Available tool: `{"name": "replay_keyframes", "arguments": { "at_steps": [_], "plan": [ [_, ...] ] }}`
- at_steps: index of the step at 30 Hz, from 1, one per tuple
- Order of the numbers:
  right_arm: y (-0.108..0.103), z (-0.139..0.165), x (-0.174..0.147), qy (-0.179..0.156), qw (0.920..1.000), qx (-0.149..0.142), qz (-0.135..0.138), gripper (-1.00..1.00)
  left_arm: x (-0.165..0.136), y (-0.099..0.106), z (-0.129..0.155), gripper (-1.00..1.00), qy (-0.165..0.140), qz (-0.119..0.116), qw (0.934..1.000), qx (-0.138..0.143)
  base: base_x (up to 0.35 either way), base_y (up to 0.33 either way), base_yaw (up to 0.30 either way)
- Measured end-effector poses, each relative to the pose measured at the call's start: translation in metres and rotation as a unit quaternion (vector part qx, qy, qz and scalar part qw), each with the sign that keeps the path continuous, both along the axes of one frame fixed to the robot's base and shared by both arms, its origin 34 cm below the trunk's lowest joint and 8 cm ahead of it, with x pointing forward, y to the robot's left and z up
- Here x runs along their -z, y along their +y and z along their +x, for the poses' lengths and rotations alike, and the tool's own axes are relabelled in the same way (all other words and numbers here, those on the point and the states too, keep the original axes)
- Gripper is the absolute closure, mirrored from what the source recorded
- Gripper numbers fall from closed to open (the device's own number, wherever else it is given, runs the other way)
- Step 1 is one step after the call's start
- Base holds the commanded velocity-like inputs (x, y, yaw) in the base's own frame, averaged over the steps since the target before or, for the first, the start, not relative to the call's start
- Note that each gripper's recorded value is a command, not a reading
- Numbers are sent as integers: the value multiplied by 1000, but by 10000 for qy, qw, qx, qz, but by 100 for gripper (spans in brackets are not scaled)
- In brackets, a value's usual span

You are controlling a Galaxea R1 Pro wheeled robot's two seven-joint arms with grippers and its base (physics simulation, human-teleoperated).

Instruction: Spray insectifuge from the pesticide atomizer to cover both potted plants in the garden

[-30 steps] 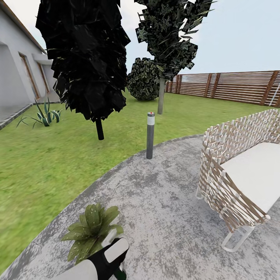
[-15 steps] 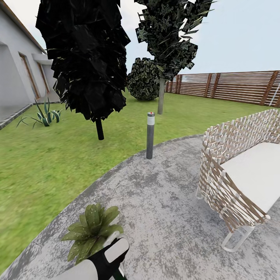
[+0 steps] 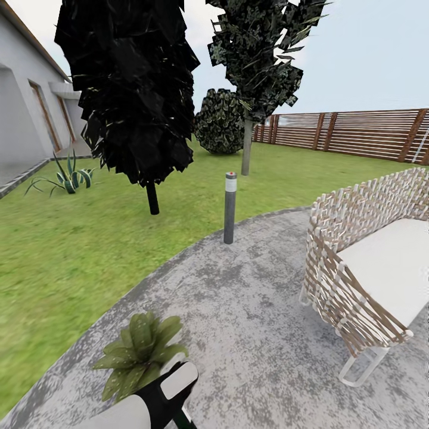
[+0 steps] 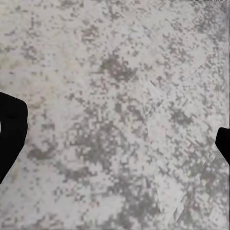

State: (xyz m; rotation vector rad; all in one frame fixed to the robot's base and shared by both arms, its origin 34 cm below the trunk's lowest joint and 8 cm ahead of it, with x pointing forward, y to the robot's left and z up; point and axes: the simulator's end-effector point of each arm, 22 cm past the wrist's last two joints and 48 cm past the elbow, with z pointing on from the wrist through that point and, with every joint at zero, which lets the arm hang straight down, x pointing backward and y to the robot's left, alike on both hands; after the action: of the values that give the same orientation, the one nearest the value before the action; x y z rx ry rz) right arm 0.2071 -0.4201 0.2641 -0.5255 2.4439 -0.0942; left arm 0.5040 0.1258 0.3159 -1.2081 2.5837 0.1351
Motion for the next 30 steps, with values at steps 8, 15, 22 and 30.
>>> {"name": "replay_keyframes", "arguments": {
  "at_steps": [8, 15, 22, 30],
  "plan": [
    [0, 0, 0, 2, 10000, 1, -1, -100, 0, -2, 2, 100, -44, -34, 10000, 9, 125, -291, 0],
    [0, -1, 0, 9, 10000, 3, -2, -100, -4, -2, 9, 100, -205, -17, 9998, -28, 195, -259, 0],
    [0, -1, 0, 12, 10000, -6, 0, -100, -12, 21, 20, 100, -689, 320, 9942, -766, 148, -17, 0],
    [0, -1, 0, 11, 10000, -3, 1, -100, -13, 26, 18, 100, -799, 391, 9907, -1028, 1, 0, 0]
  ]
}}
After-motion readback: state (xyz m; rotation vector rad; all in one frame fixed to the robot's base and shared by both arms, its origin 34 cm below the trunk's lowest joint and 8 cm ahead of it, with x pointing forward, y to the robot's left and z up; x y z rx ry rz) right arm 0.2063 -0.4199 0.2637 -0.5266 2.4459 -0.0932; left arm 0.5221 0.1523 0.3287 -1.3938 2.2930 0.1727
